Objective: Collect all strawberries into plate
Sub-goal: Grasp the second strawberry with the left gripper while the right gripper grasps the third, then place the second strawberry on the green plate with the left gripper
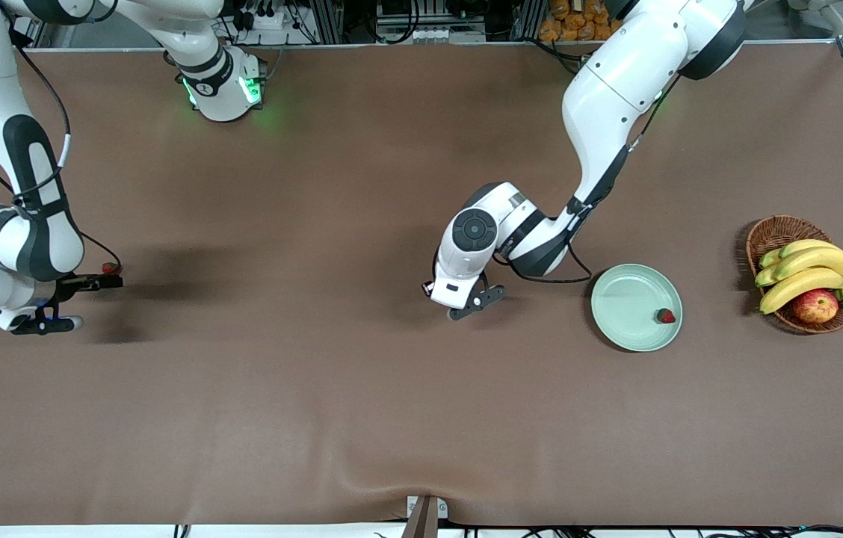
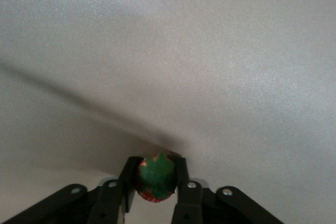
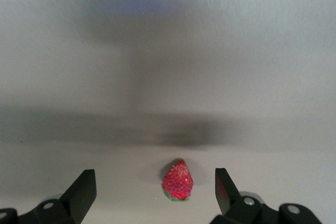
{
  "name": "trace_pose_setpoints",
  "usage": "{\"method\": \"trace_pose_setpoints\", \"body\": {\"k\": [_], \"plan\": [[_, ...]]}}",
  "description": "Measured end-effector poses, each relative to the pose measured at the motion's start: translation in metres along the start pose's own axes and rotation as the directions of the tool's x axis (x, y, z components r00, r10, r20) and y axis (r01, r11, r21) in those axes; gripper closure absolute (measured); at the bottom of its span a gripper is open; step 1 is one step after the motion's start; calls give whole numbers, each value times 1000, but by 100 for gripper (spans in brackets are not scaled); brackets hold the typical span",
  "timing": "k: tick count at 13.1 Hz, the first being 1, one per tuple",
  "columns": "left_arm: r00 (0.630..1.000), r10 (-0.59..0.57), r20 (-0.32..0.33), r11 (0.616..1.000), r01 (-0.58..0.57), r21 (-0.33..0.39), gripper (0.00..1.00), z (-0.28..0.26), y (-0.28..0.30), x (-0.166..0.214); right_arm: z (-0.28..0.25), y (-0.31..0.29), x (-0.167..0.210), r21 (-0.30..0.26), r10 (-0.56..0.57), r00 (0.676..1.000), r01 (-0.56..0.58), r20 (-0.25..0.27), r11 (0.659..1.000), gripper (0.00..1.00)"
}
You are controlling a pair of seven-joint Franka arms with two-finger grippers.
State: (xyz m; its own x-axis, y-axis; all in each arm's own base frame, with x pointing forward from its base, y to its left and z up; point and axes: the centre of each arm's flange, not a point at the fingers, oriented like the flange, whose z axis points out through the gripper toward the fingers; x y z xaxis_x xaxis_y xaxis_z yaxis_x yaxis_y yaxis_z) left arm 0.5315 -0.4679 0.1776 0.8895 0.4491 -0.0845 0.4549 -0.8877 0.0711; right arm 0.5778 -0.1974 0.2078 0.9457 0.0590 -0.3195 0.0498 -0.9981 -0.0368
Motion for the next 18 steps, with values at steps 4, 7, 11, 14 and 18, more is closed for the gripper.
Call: {"method": "trace_pose_setpoints", "body": {"k": [4, 7, 11, 14, 18], "plan": [[1000, -24, -10, 1000, 24, 16, 67, -16, -5, 22, 20, 2, -10, 18, 4, 999, -5, 39, 1000, 0], [999, -29, -26, 997, 31, 71, 67, -71, -29, 71, 31, 1, -12, 19, 1, 998, -2, 58, 1000, 1], [998, 61, 10, 980, -62, 189, 67, -137, -92, 135, 35, 4, -13, 8, -6, 998, 5, 70, 1000, 33], [987, 140, 80, 962, -155, 225, 67, -136, -158, 184, 36, 6, -13, 8, -9, 997, 8, 72, 1000, 50], [963, 216, 163, 942, -249, 223, 67, -109, -222, 218, 37, 6, -13, 9, -30, 997, 30, 74, 1000, 61]]}}
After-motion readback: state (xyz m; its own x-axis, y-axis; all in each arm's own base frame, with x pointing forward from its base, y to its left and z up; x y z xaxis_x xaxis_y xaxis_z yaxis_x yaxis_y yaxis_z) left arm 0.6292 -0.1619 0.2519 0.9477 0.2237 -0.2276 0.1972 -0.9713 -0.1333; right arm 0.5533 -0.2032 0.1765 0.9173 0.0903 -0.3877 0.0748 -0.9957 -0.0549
